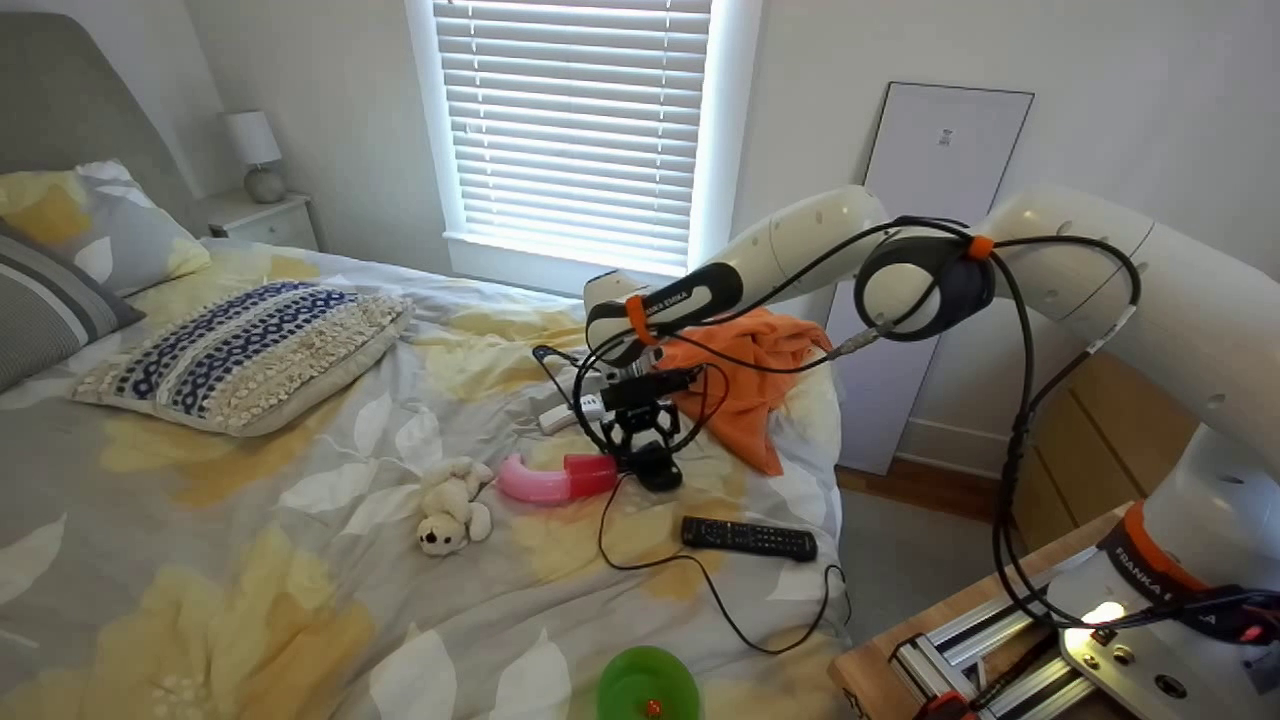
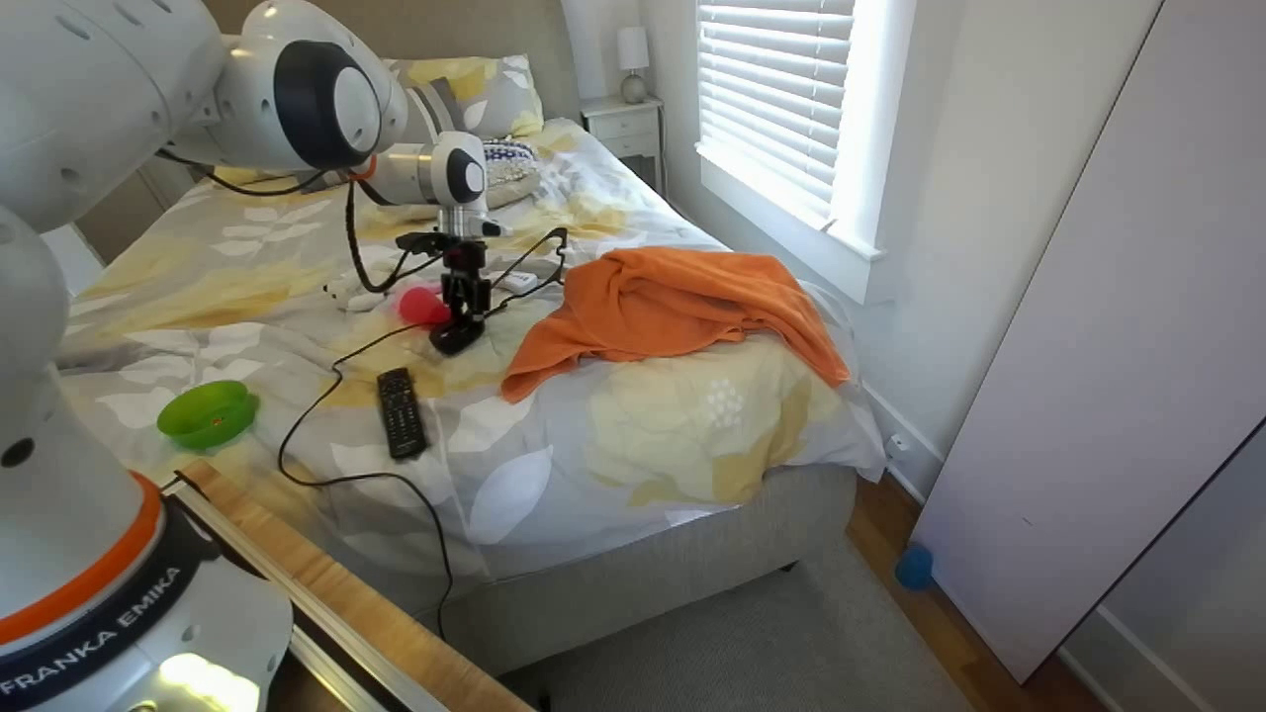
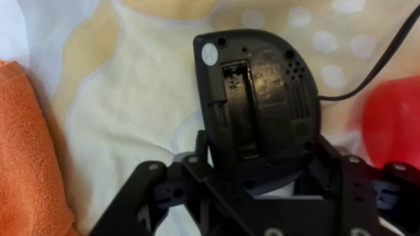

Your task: Place the alarm clock upright

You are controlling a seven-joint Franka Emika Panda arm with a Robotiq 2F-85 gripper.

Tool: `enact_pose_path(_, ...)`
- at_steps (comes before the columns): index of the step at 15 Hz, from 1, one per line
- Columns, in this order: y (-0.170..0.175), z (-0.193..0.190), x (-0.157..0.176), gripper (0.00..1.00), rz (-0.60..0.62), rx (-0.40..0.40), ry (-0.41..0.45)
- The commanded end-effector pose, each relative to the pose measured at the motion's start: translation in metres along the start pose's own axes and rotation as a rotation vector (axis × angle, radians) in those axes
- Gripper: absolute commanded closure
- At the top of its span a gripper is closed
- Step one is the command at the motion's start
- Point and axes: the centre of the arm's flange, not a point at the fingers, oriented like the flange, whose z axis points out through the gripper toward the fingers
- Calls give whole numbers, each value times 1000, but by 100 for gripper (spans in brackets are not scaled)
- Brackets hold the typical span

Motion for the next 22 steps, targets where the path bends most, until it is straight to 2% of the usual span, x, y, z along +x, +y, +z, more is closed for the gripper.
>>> enact_pose_path(1,-6,-22,-5,26,5,-2,109)
enact_pose_path(2,-7,-27,-6,30,10,4,138)
enact_pose_path(3,-6,-32,-9,51,10,6,172)
enact_pose_path(4,-6,-37,-12,52,16,4,207)
enact_pose_path(12,15,-64,-40,53,98,24,430)
enact_pose_path(17,39,-64,-62,53,179,27,640)
enact_pose_path(22,54,-53,-94,53,265,53,724)
